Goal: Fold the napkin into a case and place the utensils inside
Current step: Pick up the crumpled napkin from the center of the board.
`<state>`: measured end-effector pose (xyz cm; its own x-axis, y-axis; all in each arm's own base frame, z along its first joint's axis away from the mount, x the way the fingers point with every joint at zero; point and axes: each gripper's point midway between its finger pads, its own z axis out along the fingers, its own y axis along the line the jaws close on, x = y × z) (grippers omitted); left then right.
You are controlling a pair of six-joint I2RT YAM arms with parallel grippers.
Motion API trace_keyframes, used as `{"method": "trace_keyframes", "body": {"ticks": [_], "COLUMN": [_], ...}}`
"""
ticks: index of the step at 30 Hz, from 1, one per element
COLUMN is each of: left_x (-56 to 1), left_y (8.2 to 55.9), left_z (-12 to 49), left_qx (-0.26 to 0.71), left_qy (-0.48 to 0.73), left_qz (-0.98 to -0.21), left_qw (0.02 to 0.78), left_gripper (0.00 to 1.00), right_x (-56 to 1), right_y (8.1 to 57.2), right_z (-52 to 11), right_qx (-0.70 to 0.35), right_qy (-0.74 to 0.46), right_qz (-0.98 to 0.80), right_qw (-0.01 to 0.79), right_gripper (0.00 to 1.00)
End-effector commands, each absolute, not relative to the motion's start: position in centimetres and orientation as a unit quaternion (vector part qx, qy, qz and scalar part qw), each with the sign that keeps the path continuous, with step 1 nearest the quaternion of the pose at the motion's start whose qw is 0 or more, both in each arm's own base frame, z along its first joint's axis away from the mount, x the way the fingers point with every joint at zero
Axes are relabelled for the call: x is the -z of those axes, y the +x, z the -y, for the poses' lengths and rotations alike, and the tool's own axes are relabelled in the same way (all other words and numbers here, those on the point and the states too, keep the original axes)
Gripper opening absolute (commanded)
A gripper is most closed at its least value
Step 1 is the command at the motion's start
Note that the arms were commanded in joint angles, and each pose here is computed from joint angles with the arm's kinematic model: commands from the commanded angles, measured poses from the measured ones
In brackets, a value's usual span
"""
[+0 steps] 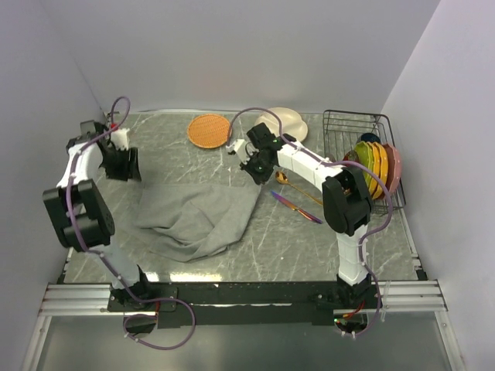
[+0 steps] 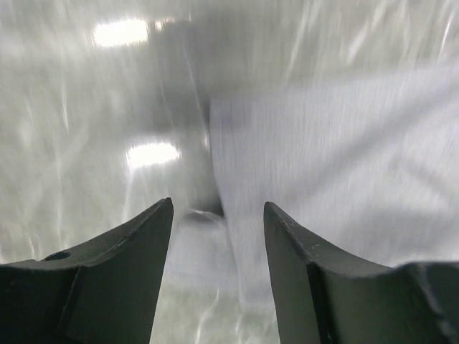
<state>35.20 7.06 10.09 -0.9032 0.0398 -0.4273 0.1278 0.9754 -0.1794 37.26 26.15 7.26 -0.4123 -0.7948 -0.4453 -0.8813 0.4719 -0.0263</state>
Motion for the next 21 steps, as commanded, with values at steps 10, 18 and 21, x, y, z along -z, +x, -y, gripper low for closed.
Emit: {"method": "trace_keyframes", "body": {"ticks": [10, 18, 21], "left_x": [-4.0, -0.8, -1.1], "left_y": [39.7, 38.5, 38.7], "left_z": [-5.0, -4.9, -5.1], "left_qx": [0.060, 0.001, -0.004], "left_qy": [-0.042, -0.044, -0.050], "left_qz": [-0.979, -0.986, -0.984], "left_qw": [0.188, 0.160, 0.169], "left_gripper": [0.53, 0.50, 0.49], "right_x": [-11.3, -11.6, -11.8], "right_y": [42.1, 42.6, 42.7], "right_z": [-27.4, -27.8, -27.9], "right_qx": [-0.074, -0.076, -0.078], "right_qy": [-0.468, -0.469, -0.468], "right_qz": [-0.832, -0.831, -0.831], "right_qw": [0.288, 0.288, 0.290], "right_gripper": [0.00, 0.00, 0.00]}}
